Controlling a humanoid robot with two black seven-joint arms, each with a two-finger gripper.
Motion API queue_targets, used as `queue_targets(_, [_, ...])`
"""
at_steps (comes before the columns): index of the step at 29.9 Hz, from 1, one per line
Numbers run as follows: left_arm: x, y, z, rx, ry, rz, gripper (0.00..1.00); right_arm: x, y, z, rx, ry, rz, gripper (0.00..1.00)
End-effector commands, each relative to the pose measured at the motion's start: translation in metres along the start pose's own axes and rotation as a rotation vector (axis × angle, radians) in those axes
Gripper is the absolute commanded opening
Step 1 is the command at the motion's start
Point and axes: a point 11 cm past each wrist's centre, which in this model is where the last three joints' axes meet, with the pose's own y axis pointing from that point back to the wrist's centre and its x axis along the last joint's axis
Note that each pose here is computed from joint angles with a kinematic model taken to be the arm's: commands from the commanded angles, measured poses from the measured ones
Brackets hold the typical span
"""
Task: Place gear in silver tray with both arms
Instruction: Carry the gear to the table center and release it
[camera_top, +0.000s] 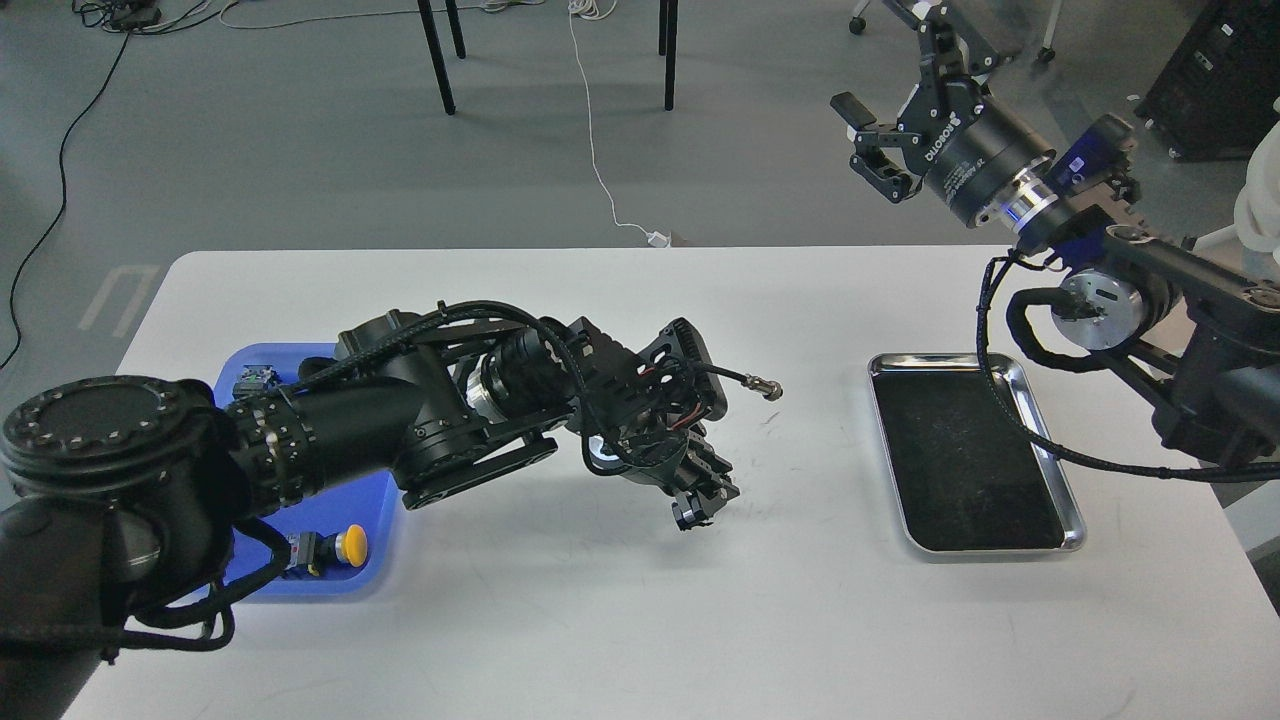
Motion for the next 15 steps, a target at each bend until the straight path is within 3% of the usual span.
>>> queue_targets(1, [-0.003, -0.002, 0.001, -0.004, -0.001, -0.009, 0.12, -0.003, -0.001, 0.004, -0.003, -0.007, -0.005, 0.99])
queue_targets(8, [-0.003, -0.002, 0.000, 0.000, 0.000, -0.011, 0.14, -0.002, -0.001, 0.007, -0.013, -0.002, -0.003, 0.99])
queue_targets(15, [-0.014, -0.007, 0.004, -0.008, -0.008, -0.044, 0.28, -0.002, 0.000, 0.008, -0.017, -0.001, -0.002, 0.99])
